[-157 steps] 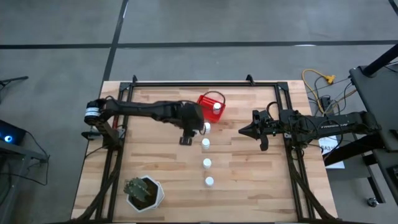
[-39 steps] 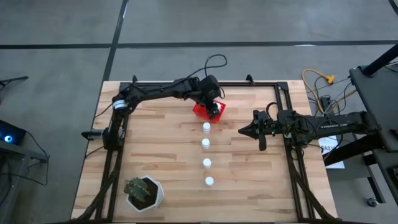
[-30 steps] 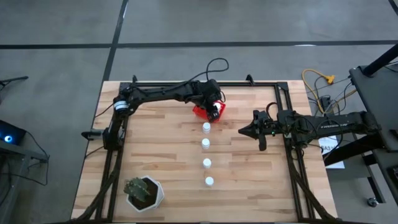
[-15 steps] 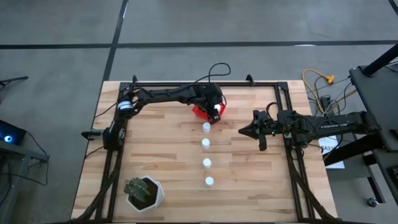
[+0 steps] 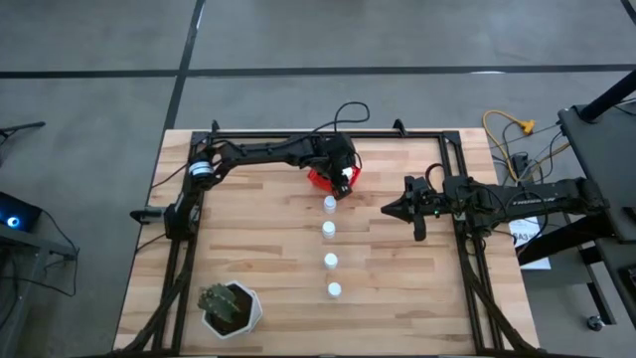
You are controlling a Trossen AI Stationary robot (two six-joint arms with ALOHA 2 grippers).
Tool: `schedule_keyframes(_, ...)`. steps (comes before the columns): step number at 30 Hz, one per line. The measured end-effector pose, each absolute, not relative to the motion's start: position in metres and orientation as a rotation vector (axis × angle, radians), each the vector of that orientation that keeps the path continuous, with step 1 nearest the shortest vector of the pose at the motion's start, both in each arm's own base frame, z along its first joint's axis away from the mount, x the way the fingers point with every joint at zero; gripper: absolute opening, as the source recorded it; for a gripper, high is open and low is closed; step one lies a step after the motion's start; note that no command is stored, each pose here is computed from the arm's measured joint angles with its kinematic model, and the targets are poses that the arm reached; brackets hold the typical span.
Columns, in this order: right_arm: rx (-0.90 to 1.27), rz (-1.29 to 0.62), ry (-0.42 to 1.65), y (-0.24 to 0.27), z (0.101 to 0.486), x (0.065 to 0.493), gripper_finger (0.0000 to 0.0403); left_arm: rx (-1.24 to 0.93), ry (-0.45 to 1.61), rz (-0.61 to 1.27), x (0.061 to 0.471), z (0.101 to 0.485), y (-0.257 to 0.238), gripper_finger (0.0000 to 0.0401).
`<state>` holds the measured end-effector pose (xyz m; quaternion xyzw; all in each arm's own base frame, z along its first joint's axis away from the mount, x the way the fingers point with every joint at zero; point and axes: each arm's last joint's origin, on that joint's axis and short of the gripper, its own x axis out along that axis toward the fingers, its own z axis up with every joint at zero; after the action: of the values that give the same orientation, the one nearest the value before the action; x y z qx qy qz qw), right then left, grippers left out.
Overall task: Pick and place pill bottles into a basket
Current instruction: Put the white pill bottle into the red bin
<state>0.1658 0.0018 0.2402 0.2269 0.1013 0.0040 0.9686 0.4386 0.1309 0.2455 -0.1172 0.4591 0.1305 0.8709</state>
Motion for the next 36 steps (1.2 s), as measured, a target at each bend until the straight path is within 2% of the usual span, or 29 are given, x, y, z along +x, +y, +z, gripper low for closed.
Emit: schedule_keyframes(36, 0.456, 0.006, 0.207, 0.002, 0.240, 0.166, 0.0008, -0.225, 0.988, 0.264, 0.446, 0.225, 0.133, 0.0140)
